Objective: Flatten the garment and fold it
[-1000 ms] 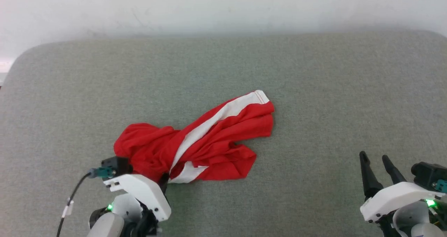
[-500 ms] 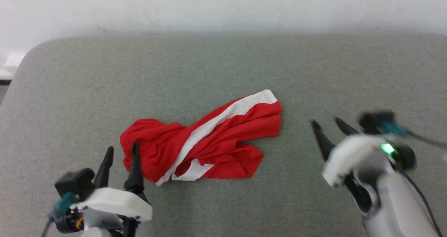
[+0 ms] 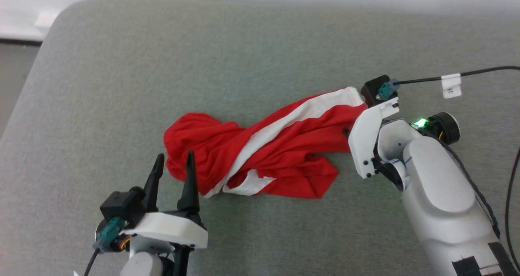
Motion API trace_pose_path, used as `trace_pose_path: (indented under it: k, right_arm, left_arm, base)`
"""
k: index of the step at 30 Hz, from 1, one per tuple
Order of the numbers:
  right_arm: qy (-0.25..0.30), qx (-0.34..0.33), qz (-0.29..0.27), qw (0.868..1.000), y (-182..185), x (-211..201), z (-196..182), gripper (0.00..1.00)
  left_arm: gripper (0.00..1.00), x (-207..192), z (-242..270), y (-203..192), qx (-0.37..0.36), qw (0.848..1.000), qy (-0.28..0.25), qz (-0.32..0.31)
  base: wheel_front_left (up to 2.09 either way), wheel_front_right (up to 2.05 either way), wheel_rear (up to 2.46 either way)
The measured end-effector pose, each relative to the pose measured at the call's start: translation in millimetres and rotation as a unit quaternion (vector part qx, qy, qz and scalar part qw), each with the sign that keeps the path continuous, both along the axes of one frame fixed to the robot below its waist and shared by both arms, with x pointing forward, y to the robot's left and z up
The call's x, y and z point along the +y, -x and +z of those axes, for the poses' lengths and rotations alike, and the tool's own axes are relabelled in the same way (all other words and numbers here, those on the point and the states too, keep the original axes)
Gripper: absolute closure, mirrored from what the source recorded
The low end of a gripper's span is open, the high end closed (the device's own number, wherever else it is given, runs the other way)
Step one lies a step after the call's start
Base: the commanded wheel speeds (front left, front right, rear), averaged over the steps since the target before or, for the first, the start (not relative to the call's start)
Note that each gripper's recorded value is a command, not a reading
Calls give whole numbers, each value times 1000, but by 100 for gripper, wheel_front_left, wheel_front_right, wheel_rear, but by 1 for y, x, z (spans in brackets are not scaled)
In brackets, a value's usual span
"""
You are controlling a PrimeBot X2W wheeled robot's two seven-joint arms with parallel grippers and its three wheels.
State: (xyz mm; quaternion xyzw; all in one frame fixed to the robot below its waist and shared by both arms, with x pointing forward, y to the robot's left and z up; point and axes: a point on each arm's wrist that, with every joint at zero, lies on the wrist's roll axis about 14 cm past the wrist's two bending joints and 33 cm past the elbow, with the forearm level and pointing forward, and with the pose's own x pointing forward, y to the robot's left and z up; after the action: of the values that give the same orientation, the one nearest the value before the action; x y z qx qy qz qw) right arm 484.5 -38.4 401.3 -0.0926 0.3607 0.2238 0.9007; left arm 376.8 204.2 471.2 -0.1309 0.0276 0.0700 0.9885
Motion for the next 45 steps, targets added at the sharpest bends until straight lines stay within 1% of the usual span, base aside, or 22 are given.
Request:
trace_pose_path:
  k: [3, 7, 8, 9, 13, 15, 18, 21, 23, 25, 28, 29, 30, 31, 34, 37, 39, 41, 45]
  right_arm:
    - [7, 14, 21, 1000, 1, 12, -17, 0]
    - [3, 12, 41, 999, -5, 26, -23, 0]
    - [-2, 10, 44, 999, -6, 29, -23, 80]
    - [-5, 9, 47, 999, -6, 31, -22, 100]
    - [-38, -1, 38, 999, -5, 36, -16, 100]
    - [-59, -17, 17, 998, -9, 28, -9, 100]
    - [-87, -44, -35, 995, -15, -3, 6, 100]
    - [-98, -64, -102, 988, -12, -51, 14, 100]
    - [-99, -64, -148, 982, 0, -85, 11, 100]
    - [-94, -43, -185, 977, 23, -110, -1, 100]
    - [-92, 5, -218, 972, 63, -126, -23, 100]
    - [-98, 4, -224, 969, 69, -126, -22, 100]
    - [-107, -2, -231, 967, 71, -127, -18, 20]
    - [-117, -11, -240, 964, 72, -130, -14, 0]
    - [-137, -56, -276, 950, 71, -150, 5, 0]
    - [-145, -91, -306, 937, 75, -173, 20, 0]
    - [-148, -102, -321, 930, 81, -184, 23, 0]
    - [-145, -112, -336, 924, 86, -196, 26, 0]
    - [-144, -127, -356, 915, 91, -212, 32, 0]
  left_arm:
    - [0, 4, -6, 0, 7, 1000, -2, 7]
    - [0, 9, -15, 2, 21, 1000, -5, 13]
    - [0, 11, -16, 2, 23, 1000, -6, 15]
    - [0, 11, -16, 2, 23, 1000, -7, 16]
    - [0, 10, -14, -1, 17, 1000, -8, 11]
    - [0, 9, -10, -2, 11, 1000, -10, 7]
    - [0, 5, -1, -3, -4, 1000, -12, -2]
    - [0, -3, 8, -5, -19, 1000, -9, -16]
    - [0, -8, 13, -6, -28, 999, -7, -25]
    - [0, -12, 16, -6, -34, 999, -6, -31]
    - [0, -19, 19, -8, -39, 998, -4, -45]
    - [0, -22, 19, -9, -38, 998, -3, -49]
    - [0, -25, 18, -10, -37, 998, -2, -54]
    - [0, -29, 17, -11, -35, 997, 0, -62]
    - [0, -45, 16, -11, -30, 995, 6, -93]
    - [0, -76, 15, -12, -16, 988, 17, -154]
    - [0, -101, 12, -13, 7, 978, 17, -206]
    - [0, -122, 2, -12, 50, 967, 12, -250]
    - [0, -142, -19, -13, 122, 947, -7, -298]
  base:
    - [0, 0, 0]
    - [0, 0, 0]
    - [0, 0, 0]
    - [0, 0, 0]
    - [0, 0, 0]
    - [0, 0, 0]
    - [0, 0, 0]
    - [0, 0, 0]
    - [0, 0, 0]
    - [0, 0, 0]
    - [0, 0, 0]
    - [0, 0, 0]
    - [0, 0, 0]
    - [0, 0, 0]
    - [0, 0, 0]
    - [0, 0, 0]
    - [0, 0, 0]
    - [0, 0, 0]
    - [0, 0, 0]
